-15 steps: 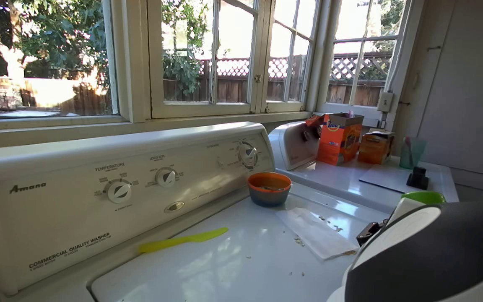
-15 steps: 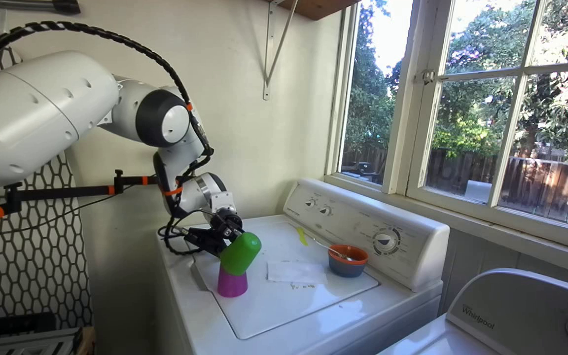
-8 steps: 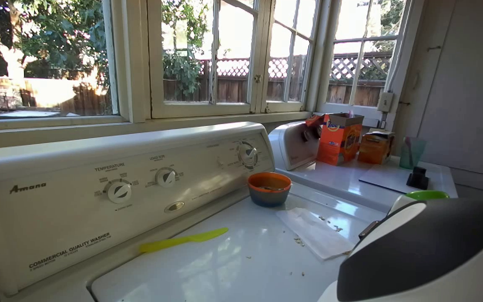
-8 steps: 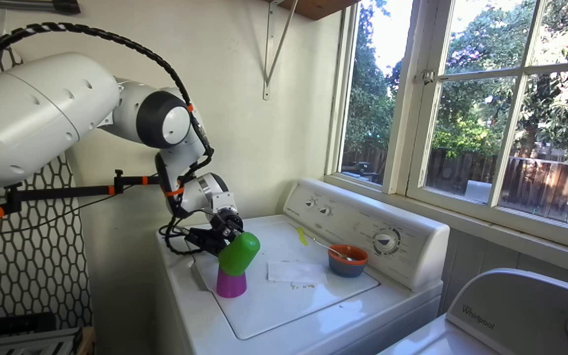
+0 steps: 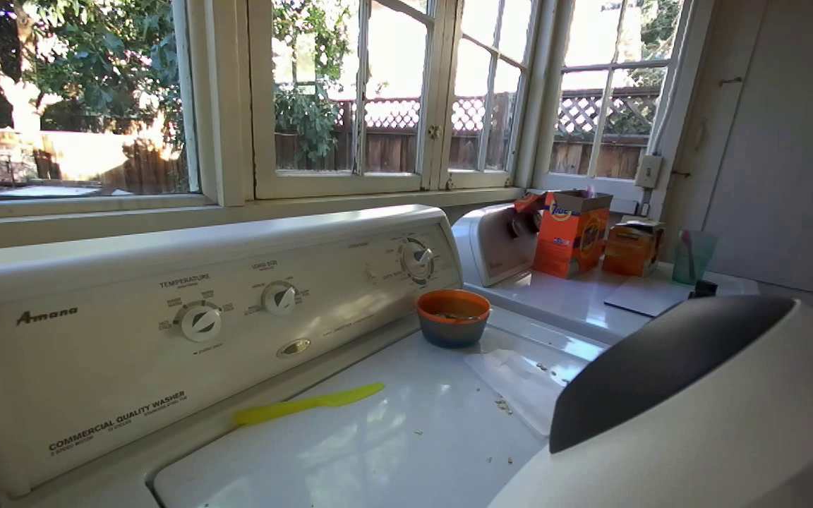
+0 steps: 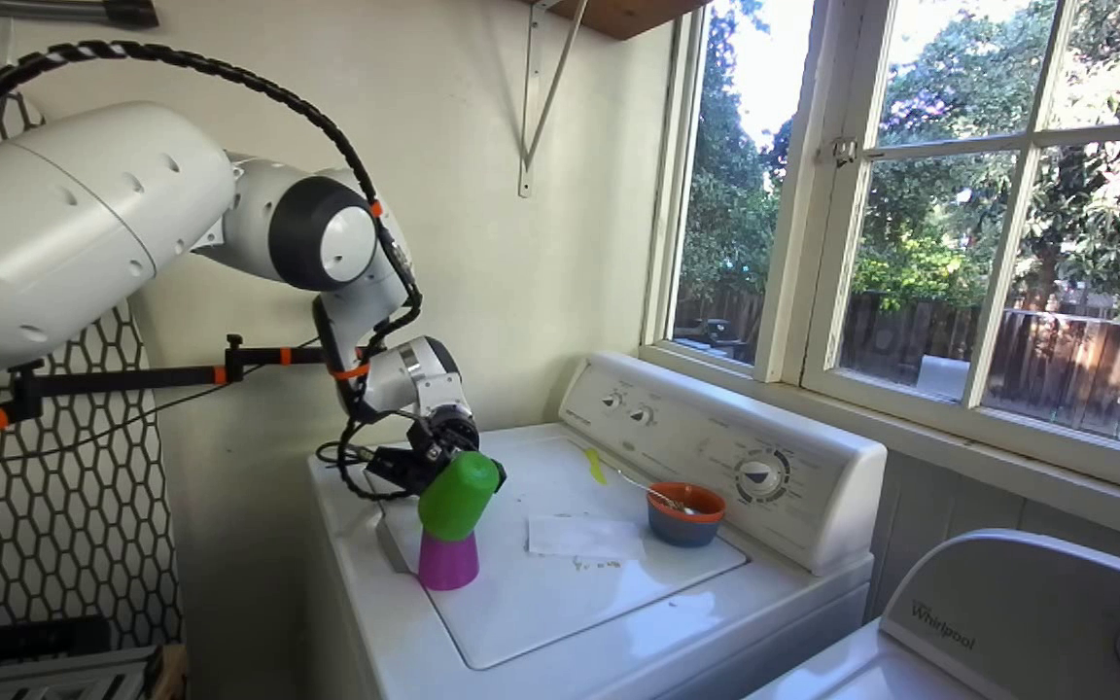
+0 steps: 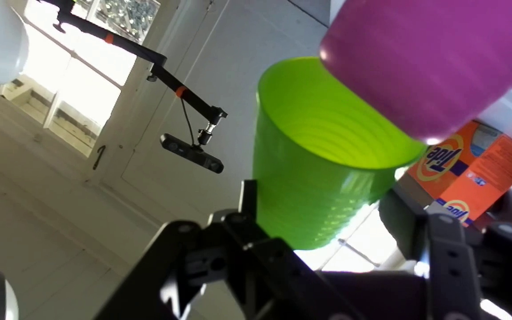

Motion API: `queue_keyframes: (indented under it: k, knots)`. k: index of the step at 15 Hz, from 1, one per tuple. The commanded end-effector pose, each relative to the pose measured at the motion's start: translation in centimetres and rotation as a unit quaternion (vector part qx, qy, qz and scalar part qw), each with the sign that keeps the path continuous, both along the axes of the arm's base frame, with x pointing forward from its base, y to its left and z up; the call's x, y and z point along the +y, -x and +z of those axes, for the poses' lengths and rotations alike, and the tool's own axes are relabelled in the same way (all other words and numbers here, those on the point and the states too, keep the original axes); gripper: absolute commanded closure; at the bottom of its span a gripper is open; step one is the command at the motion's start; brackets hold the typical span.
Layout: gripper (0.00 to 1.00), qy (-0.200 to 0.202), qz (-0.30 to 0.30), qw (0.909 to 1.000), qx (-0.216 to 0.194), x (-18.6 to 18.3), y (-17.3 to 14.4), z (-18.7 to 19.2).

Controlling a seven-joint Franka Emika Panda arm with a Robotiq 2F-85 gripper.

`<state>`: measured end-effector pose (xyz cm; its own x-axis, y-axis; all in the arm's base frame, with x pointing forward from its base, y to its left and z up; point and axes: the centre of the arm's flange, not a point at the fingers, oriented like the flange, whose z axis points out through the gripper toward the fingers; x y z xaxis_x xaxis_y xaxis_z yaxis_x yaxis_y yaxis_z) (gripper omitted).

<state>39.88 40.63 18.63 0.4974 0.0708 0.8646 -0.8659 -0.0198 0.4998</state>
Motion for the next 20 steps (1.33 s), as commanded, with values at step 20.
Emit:
queue_keyframes:
  k: [20]
  knots:
    - [0.55, -0.101, -0.223, 0.9582, -0.148, -9.2, -0.3, 9.2]
